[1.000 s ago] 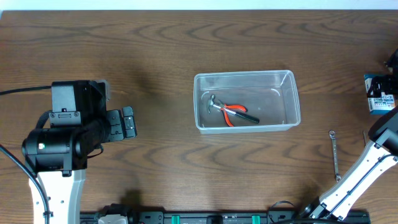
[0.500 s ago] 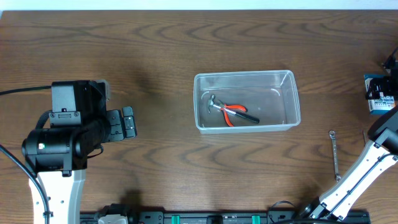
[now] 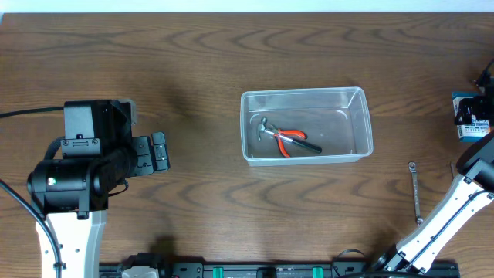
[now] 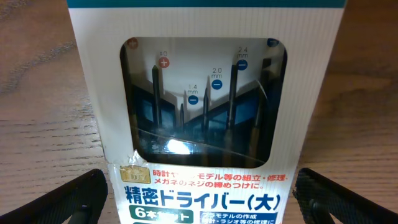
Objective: Pack container
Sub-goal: 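Lower the right gripper around the screwdriver box and close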
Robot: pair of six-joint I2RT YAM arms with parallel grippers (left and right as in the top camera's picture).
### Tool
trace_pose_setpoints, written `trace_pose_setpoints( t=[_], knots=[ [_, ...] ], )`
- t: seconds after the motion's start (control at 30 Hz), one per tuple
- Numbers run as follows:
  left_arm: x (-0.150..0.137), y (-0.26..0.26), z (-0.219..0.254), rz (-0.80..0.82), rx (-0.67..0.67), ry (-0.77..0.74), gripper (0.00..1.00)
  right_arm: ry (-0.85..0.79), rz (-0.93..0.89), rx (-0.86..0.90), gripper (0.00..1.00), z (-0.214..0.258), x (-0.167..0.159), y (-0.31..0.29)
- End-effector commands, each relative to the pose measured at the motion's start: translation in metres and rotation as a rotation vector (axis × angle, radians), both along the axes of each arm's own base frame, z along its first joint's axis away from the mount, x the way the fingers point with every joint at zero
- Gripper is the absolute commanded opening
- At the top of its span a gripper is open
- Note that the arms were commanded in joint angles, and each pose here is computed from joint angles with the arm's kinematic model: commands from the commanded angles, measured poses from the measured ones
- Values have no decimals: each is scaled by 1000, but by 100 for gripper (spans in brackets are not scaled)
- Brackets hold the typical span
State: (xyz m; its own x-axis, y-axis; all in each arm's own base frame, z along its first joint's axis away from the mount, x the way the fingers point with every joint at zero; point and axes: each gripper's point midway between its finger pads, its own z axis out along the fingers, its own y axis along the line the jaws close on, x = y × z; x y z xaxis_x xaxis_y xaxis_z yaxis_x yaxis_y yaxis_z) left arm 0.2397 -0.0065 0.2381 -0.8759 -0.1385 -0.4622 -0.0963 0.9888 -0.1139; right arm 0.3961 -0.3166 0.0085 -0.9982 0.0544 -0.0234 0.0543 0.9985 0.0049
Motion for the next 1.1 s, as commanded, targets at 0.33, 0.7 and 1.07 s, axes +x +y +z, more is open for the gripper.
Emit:
trace_pose_setpoints(
  t=[0.33,0.7,1.07],
  knots=[
    [1,4,5,20,10,-16,98,77,35,5,99,-22,-9,10],
    [1,4,5,20,10,-16,98,79,12,-22,99,-22,-8,5],
    [1,4,5,20,10,-16,98,63,-18,-34,86,-22,-4,2]
  ],
)
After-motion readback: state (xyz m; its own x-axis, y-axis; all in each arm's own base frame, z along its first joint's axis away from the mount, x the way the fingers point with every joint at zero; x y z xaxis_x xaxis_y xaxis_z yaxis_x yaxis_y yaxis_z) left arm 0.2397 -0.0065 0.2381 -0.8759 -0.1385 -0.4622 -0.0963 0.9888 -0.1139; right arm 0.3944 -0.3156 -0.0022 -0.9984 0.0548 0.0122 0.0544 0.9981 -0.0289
